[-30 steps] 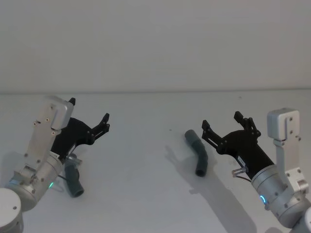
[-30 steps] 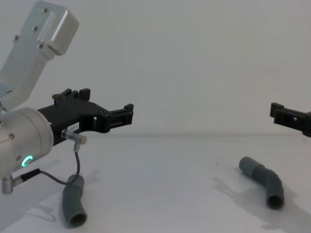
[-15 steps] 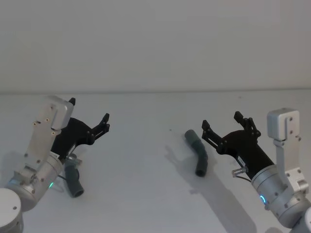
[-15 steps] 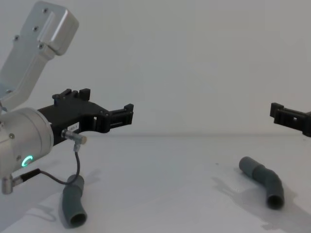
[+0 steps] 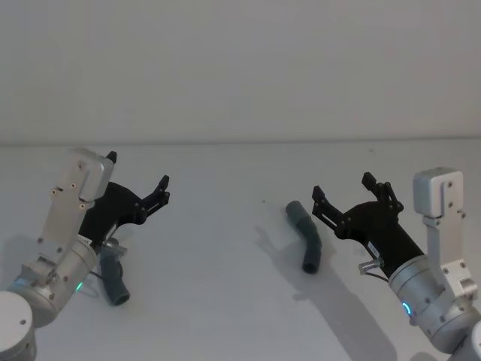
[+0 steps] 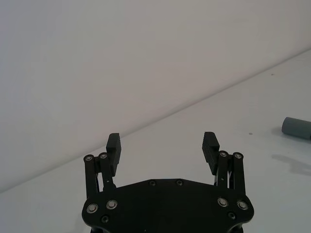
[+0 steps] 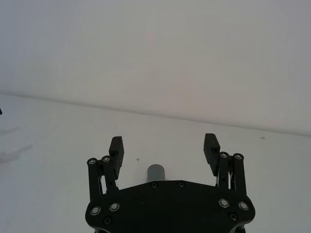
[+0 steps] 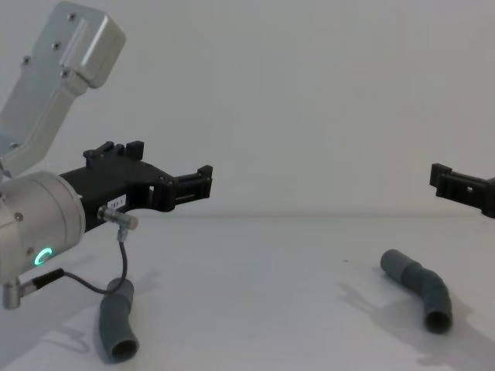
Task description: Use both hands to pick up one end of the pipe from the table, align the ends, and insert them.
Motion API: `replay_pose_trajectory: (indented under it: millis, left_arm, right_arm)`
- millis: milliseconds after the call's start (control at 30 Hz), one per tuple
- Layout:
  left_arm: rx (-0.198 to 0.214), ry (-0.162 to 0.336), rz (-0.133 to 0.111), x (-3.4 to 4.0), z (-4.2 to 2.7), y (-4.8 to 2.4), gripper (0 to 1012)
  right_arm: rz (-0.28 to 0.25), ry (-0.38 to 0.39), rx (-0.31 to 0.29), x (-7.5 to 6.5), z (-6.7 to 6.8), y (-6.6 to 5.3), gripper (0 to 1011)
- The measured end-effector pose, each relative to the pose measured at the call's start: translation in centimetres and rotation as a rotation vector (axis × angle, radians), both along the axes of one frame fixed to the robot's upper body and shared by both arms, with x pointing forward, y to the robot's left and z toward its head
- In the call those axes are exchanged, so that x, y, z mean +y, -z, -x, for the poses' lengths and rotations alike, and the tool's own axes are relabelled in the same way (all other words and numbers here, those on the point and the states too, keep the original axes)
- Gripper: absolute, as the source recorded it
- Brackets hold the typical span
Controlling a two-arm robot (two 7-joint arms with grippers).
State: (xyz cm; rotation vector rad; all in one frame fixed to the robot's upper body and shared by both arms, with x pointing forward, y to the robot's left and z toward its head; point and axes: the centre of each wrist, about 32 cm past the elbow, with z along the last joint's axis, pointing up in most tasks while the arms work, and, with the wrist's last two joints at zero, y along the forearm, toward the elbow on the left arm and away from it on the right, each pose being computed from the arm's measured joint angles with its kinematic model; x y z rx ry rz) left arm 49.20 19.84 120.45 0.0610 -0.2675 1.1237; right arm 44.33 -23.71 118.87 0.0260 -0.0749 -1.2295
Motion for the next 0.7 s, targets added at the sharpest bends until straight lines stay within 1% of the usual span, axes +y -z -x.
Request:
replay_pose_trajectory:
  millis: [567, 700]
  left_arm:
    - [0.0, 0.0, 0.0, -0.01, 0.0, 0.0, 1001]
    - [0.012, -0.005, -0.001, -0.09, -0.05, -0.08, 1002]
  right_arm:
    - [0.0, 0.0, 0.0, 0.0, 0.0, 0.0, 1002]
    - [0.0, 0.0, 0.0, 0.0, 0.0, 0.0, 1002]
